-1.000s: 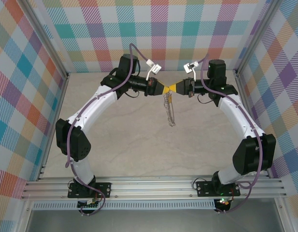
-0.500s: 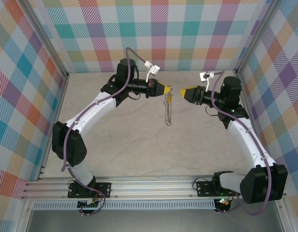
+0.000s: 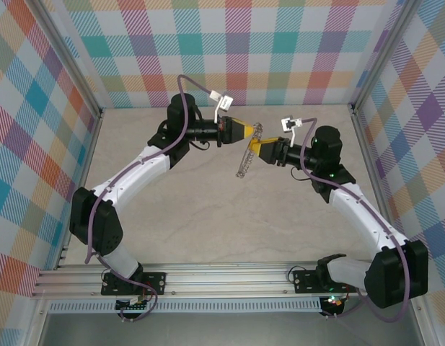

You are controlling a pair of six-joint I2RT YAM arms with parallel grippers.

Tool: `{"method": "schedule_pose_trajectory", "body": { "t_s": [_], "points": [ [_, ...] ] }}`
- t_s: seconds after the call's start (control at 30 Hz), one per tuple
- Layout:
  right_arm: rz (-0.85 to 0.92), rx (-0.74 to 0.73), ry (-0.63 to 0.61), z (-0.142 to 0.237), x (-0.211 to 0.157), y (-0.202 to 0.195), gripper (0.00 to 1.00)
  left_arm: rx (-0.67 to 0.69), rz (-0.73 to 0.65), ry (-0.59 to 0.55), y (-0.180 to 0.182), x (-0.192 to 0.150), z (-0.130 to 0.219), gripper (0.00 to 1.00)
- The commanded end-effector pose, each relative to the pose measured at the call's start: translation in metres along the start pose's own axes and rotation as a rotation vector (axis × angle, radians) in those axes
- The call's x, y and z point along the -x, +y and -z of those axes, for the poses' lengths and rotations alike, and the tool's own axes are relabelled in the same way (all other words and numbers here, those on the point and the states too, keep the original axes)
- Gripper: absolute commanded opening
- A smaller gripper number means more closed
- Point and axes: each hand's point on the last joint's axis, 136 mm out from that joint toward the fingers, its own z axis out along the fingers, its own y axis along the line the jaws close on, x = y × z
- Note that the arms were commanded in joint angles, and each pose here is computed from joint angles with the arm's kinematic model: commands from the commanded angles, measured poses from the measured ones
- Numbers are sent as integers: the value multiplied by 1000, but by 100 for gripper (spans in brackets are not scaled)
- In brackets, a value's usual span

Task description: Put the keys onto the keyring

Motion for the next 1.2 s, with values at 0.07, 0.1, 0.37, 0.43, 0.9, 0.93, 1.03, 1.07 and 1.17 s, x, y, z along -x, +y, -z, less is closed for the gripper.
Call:
{"method": "schedule_pose_trajectory", "body": {
  "t_s": [0.07,0.1,0.37,0.43,0.9,0.93,1.03,1.07,1.17],
  "points": [
    [69,28,-44,-2,11,13,47,-61,-63,-77,-31,22,5,0],
    [68,31,-45,-3,11,13,47,-64,-63,-80,-32,22,5,0],
    [79,77,-44,-5,10,21,21,-44,-41,-113,-28,25,4,0],
    [80,78,-48,-4,10,22,15,-45,-34,-118,-27,26,3,0],
    [48,73,-52,-6,8,17,0,-14,0,-208,-20,31,9,0],
    [41,77,-51,-8,9,16,0,-15,7,-219,-19,32,9,0],
    [29,87,-41,-14,9,15,0,-19,20,-233,-16,30,8,0],
    [27,88,-38,-16,9,14,0,-19,24,-233,-16,29,7,0],
    [19,76,-26,-19,7,10,0,-16,29,-237,-15,27,6,0]
  ]
}}
